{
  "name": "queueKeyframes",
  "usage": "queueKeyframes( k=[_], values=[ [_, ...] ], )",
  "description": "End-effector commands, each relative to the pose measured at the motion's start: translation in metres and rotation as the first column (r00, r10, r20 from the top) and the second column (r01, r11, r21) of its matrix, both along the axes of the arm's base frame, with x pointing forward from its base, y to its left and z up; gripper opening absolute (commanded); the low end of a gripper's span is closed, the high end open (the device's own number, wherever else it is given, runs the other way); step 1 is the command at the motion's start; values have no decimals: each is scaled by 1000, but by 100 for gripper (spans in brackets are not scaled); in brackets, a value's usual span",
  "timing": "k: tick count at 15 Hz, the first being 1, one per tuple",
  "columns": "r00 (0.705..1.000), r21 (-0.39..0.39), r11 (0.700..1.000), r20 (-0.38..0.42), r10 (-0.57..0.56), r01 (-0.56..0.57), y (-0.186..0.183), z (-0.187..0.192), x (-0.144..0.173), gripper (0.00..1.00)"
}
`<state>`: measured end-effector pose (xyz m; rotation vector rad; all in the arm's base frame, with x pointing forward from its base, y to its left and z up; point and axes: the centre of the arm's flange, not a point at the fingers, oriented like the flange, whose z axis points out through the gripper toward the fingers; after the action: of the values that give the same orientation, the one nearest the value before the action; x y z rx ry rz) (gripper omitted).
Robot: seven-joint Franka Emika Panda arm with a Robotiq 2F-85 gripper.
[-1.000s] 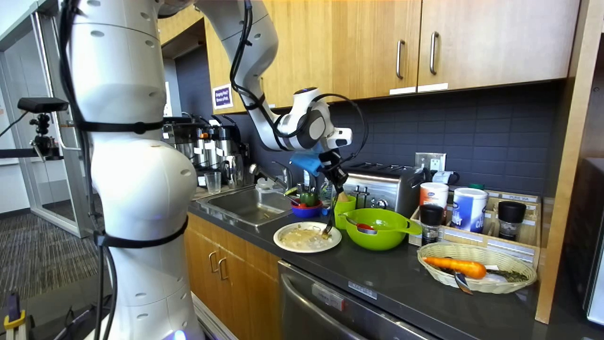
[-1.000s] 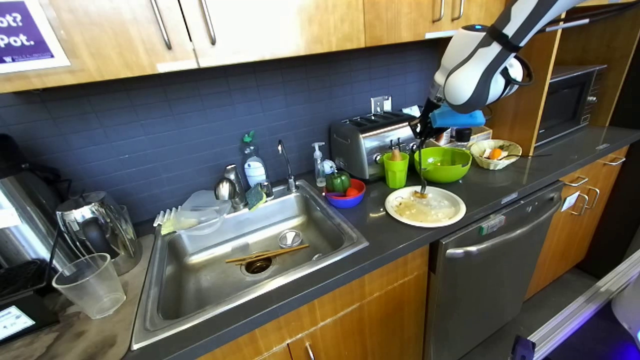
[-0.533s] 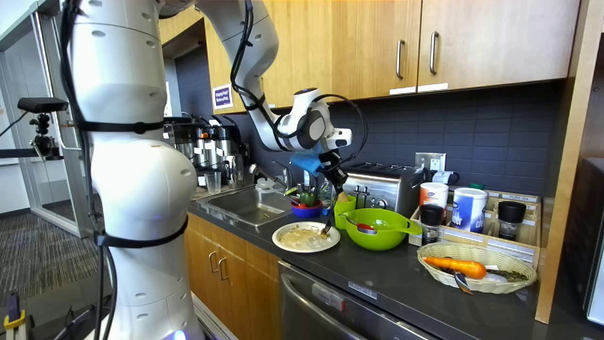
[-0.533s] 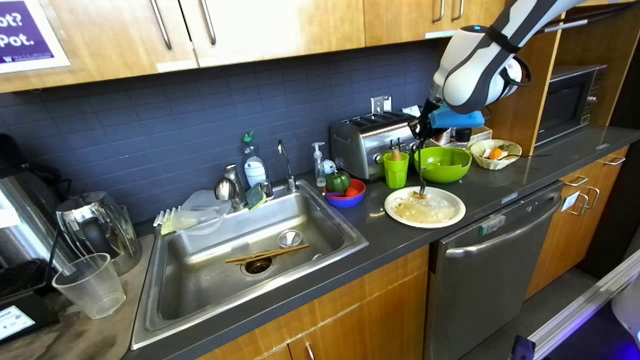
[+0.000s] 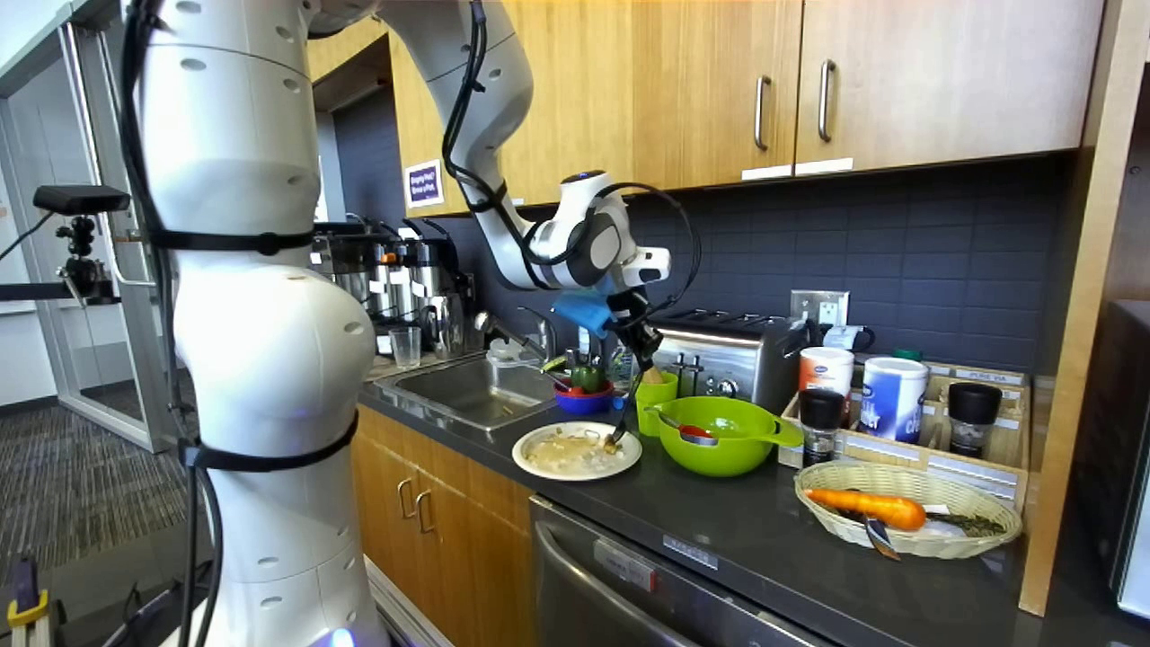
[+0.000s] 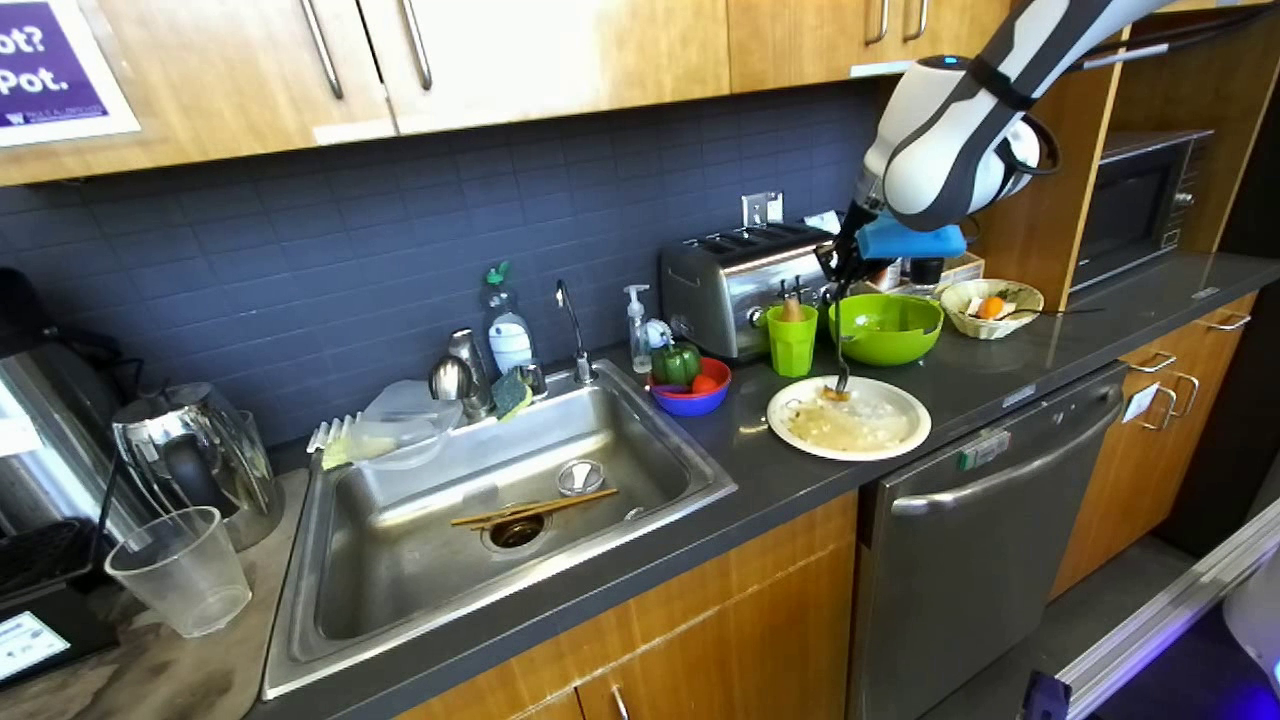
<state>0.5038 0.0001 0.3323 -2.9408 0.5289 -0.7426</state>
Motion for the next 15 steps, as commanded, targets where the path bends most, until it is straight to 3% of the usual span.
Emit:
queueKeyframes(
  k=[1, 10, 15],
  values=[
    [1000, 13, 1000, -10, 7, -7, 11, -6, -2, 1],
    [1000, 24, 1000, 5, 3, -3, 12, 5, -9, 1],
    [1000, -8, 1000, 12, -11, 11, 20, -2, -18, 1]
  ],
)
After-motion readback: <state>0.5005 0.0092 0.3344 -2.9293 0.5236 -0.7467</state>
